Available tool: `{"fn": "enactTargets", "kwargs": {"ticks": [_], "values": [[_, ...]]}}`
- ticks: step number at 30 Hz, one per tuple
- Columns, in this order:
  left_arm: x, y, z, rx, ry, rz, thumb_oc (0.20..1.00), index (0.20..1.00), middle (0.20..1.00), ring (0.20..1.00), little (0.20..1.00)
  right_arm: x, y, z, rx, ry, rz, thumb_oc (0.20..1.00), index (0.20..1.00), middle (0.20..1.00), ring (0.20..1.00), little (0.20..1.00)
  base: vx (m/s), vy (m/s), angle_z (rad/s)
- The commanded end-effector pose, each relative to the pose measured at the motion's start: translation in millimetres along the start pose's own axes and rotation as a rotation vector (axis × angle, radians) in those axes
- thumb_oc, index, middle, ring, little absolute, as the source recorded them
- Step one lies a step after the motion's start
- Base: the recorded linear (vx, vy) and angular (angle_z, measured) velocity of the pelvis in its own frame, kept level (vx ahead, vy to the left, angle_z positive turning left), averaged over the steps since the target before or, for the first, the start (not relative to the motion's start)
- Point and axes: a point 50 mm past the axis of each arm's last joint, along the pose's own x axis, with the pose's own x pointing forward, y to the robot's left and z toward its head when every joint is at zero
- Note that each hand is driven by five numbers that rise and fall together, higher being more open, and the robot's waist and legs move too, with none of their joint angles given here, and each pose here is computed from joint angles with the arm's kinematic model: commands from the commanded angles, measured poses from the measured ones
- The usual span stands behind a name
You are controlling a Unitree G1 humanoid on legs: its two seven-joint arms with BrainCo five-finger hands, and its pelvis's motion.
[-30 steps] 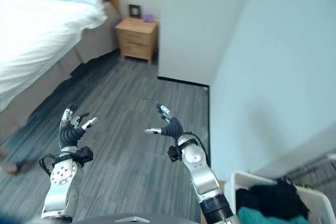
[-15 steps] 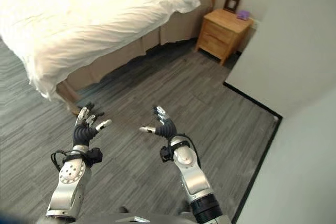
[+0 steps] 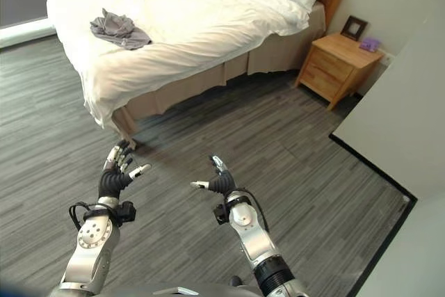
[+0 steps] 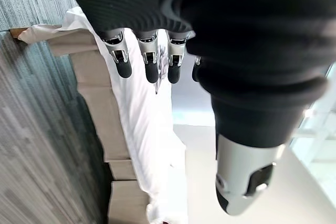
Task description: Pick up bed clothes into laundry basket.
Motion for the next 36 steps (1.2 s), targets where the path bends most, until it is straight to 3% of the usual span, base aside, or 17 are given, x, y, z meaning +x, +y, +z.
{"fn": "enactTargets", "kwargs": {"ticks": [1, 5, 14, 22, 29, 36], "values": [[4, 13, 37, -0.029, -0.217, 0.061, 1.0, 1.0, 1.0, 1.0, 1.0, 17, -21, 33, -0.076, -0.138, -0.09, 1.0, 1.0, 1.0, 1.0, 1.0, 0.03, 0.019, 0.79], [-2, 23, 24, -0.081, -0.152, 0.151, 1.0, 1.0, 1.0, 1.0, 1.0, 15, -41, 37, -0.107, -0.157, -0.12, 1.0, 1.0, 1.0, 1.0, 1.0, 0.25, 0.079, 0.47], [-20, 37, 5, -0.067, -0.028, 0.169, 1.0, 1.0, 1.0, 1.0, 1.0, 19, -37, 45, -0.091, -0.164, -0.069, 1.0, 1.0, 1.0, 1.0, 1.0, 0.5, 0.258, 0.01], [-3, 20, 7, -0.023, -0.017, 0.021, 1.0, 1.0, 1.0, 1.0, 1.0, 24, -33, 63, -0.088, -0.246, -0.093, 1.0, 1.0, 1.0, 1.0, 1.0, 0.29, 0.26, 0.08], [8, -13, 12, -0.039, -0.049, -0.122, 1.0, 1.0, 1.0, 1.0, 1.0, 31, -49, 138, -0.312, -0.526, -0.141, 1.0, 1.0, 1.0, 1.0, 1.0, 0.35, 0.012, -0.02], [4, -30, 8, -0.093, -0.037, -0.138, 1.0, 1.0, 1.0, 1.0, 1.0, 31, -50, 117, -0.38, -0.464, -0.172, 1.0, 1.0, 1.0, 1.0, 1.0, 0.49, -0.082, 0.57]]}}
